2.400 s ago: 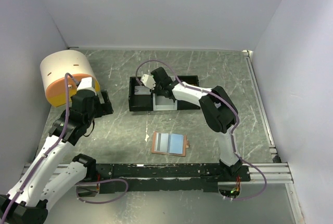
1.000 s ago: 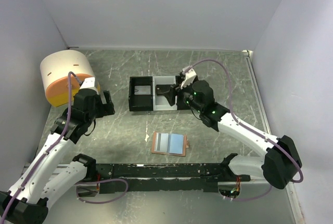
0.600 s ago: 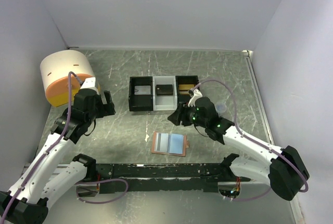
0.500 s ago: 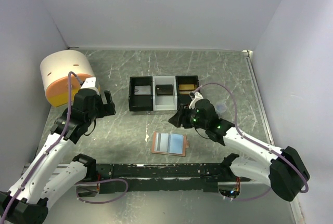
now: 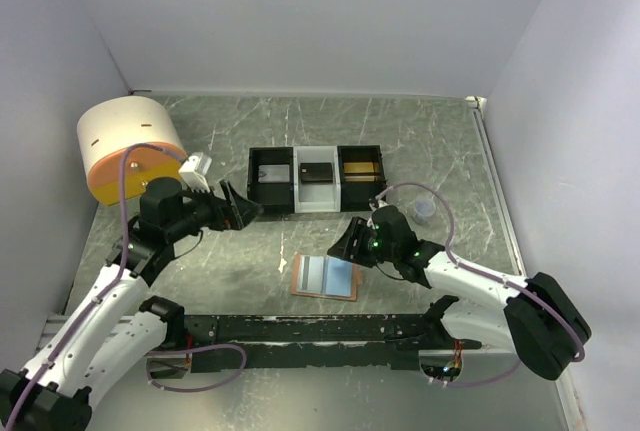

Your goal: Take the credit cards out of the card holder

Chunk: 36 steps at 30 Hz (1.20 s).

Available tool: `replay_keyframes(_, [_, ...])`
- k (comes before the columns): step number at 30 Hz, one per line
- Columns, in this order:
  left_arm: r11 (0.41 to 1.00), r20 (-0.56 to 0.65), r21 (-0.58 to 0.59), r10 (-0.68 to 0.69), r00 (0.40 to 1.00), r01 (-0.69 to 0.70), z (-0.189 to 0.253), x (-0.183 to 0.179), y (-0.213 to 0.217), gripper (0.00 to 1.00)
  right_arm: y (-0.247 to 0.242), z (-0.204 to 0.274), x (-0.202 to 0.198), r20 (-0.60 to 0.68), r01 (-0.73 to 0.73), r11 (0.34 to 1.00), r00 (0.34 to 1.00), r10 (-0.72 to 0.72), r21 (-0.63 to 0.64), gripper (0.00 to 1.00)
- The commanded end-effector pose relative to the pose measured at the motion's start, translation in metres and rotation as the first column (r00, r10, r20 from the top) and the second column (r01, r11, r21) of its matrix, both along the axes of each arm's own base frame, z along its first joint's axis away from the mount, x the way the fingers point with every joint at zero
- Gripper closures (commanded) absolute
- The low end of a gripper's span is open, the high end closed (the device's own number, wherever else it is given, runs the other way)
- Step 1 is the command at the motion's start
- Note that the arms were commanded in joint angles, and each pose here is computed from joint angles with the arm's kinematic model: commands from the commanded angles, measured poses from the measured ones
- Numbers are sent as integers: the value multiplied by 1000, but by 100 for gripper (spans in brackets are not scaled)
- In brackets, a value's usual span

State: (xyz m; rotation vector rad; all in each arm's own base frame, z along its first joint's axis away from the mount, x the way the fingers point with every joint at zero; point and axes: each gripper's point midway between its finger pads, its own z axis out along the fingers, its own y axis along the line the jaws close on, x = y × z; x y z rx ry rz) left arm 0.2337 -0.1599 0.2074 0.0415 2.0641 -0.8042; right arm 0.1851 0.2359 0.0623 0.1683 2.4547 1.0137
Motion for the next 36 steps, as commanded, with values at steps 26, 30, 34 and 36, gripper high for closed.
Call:
replay_keyframes(26, [966, -326, -152, -247, 912, 208, -103, -73, -97, 30, 19, -27, -36, -109, -141, 984, 982, 153, 111, 62])
replay_keyframes(30, [960, -326, -165, -268, 906, 225, -106, -82, -100, 31, 17, -49, -42, -133, -169, 982, 975, 179, 84, 65])
replay_keyframes(34, [968, -348, -145, -244, 905, 206, -112, -88, -97, 32, 15, -62, -34, -126, -159, 987, 979, 159, 10, 71])
replay_keyframes(36, [972, -350, -139, -227, 909, 189, -113, -89, -94, 32, 14, -66, -28, -127, -156, 987, 981, 150, -44, 75])
